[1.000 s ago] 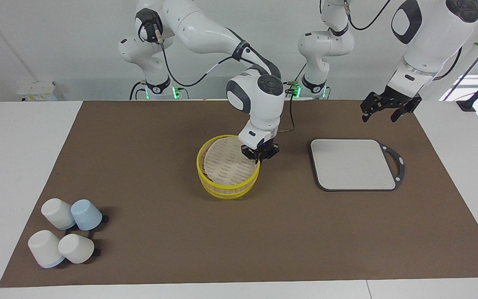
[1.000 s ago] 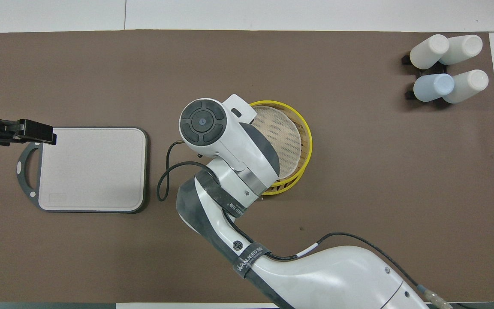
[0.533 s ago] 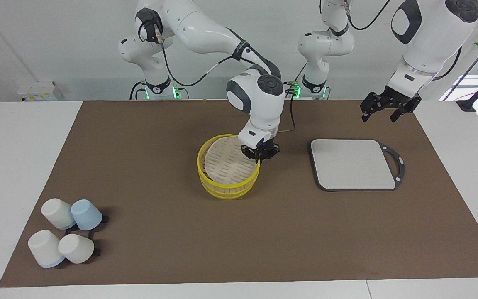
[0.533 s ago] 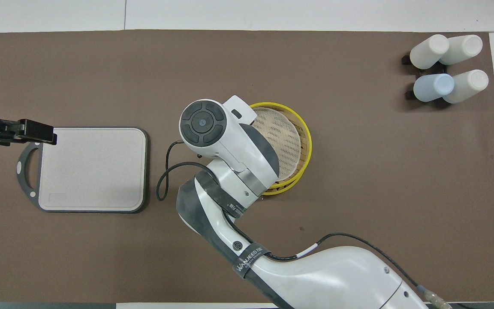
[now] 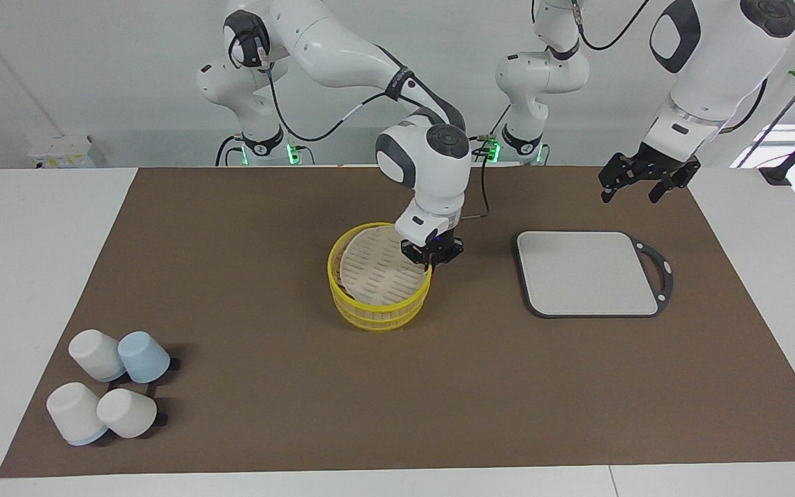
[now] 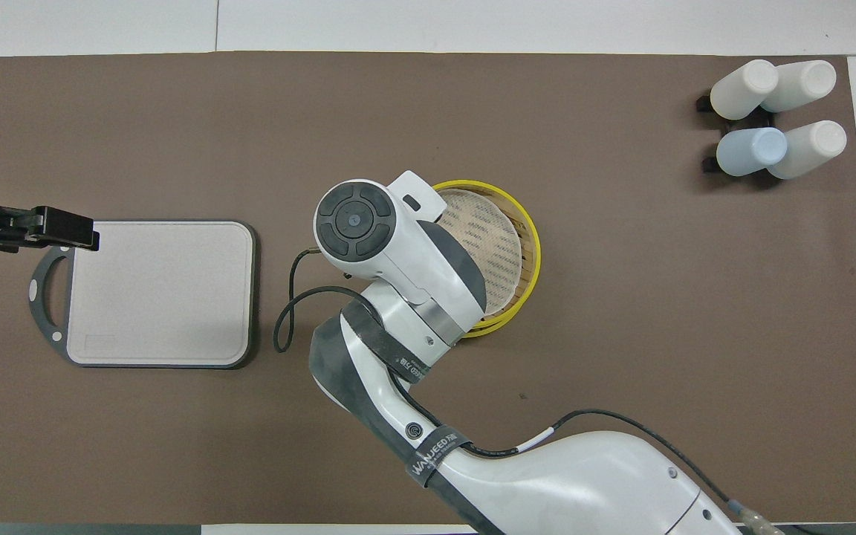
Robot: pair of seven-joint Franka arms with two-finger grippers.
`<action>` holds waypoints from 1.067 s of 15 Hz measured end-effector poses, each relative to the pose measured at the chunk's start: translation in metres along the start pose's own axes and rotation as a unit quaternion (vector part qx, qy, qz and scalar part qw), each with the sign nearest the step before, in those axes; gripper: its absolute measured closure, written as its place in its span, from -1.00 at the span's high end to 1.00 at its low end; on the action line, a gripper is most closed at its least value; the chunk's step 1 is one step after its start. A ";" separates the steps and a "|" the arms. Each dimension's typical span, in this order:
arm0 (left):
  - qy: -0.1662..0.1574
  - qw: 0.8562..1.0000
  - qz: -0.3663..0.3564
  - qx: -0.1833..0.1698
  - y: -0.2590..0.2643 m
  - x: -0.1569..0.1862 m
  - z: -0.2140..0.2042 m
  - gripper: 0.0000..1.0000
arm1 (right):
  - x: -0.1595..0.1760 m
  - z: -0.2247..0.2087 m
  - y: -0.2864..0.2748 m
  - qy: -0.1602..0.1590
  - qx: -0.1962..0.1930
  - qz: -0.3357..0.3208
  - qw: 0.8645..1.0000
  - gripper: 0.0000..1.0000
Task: Place bun in steamer
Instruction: 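Hold the lid seated on the steamer with the right gripper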
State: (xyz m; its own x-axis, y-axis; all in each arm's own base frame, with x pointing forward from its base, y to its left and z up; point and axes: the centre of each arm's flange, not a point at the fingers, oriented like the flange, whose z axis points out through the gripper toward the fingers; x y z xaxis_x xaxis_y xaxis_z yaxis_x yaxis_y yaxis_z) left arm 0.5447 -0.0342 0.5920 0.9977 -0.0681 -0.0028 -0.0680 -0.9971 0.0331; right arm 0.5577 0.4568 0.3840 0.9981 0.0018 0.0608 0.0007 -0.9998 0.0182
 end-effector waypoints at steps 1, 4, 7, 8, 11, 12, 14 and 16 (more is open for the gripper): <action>0.000 1.000 0.000 0.000 0.000 0.000 0.000 1.00 | 0.000 0.000 0.000 0.000 0.000 0.000 1.000 -0.82; 0.000 1.000 0.000 0.000 0.000 0.000 0.000 1.00 | -0.001 0.000 0.000 -0.001 0.000 0.001 1.000 -0.82; 0.000 1.000 0.000 0.000 0.000 0.000 0.000 1.00 | -0.002 0.000 -0.001 -0.001 -0.001 0.001 1.000 -0.82; 0.000 1.000 0.000 0.000 0.000 0.000 0.000 1.00 | -0.002 0.000 -0.001 -0.001 -0.001 0.001 1.000 -0.82; 0.000 1.000 0.000 0.000 0.000 0.000 0.000 1.00 | -0.002 0.000 -0.001 -0.001 -0.001 0.001 1.000 -0.82; 0.000 1.000 0.000 0.000 0.000 0.000 0.000 1.00 | -0.003 0.000 -0.001 -0.001 -0.001 0.001 1.000 -0.82; 0.000 1.000 0.000 0.000 0.000 0.000 0.000 1.00 | -0.003 0.001 -0.001 -0.001 -0.001 0.008 1.000 -0.82; 0.000 1.000 0.000 0.000 0.000 0.000 0.000 1.00 | -0.003 0.001 0.000 -0.002 -0.002 0.019 1.000 -0.82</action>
State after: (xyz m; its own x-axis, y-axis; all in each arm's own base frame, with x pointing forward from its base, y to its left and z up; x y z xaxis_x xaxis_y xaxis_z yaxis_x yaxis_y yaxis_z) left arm 0.5447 -0.0343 0.5920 0.9977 -0.0682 -0.0028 -0.0681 -0.9971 0.0332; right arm 0.5547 0.4572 0.3826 0.9977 -0.0357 0.0573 -0.0369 -0.9991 0.0193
